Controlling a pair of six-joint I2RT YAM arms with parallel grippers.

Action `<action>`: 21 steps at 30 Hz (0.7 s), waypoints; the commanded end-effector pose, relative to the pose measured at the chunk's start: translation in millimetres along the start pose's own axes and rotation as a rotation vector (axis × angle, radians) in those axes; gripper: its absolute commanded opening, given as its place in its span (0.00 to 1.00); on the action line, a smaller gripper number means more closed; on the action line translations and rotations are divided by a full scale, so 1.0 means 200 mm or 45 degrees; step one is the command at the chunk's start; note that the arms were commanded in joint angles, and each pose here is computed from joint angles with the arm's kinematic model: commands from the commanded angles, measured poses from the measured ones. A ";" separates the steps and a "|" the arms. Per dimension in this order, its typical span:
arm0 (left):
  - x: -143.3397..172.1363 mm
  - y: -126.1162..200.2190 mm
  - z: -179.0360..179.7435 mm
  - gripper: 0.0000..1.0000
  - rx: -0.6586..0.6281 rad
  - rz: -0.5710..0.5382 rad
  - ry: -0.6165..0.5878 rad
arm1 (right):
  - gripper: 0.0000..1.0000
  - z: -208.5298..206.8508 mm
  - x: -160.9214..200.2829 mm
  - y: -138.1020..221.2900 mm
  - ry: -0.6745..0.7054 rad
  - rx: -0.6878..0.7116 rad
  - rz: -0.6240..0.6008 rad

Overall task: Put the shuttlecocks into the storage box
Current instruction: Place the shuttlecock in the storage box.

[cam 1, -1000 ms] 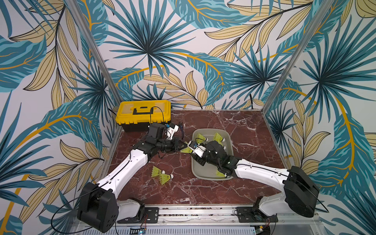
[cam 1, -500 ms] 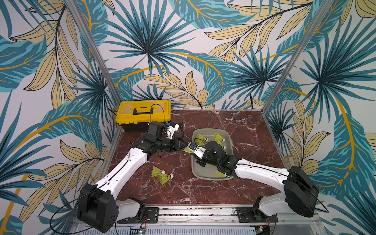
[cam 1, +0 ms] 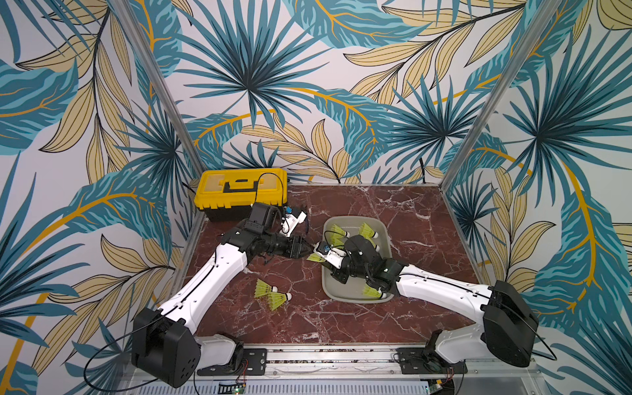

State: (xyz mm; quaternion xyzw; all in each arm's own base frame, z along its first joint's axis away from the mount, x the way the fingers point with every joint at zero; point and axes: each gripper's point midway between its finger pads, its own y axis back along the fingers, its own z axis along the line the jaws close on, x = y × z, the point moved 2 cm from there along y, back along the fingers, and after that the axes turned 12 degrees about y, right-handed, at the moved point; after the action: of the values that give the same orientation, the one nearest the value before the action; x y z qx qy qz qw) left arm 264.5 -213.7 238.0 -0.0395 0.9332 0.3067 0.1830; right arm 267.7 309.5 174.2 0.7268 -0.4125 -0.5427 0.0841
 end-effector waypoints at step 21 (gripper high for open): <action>-0.08 -0.04 -0.11 0.00 0.195 -0.027 0.022 | 0.38 -0.03 0.00 0.01 -0.029 0.044 0.016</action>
State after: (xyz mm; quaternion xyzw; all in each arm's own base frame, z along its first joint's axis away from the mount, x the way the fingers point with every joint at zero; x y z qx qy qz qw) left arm 268.4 -225.8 240.1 -0.0246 0.9498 0.2650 0.1644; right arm 267.8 308.9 174.9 0.7223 -0.4158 -0.5460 0.0856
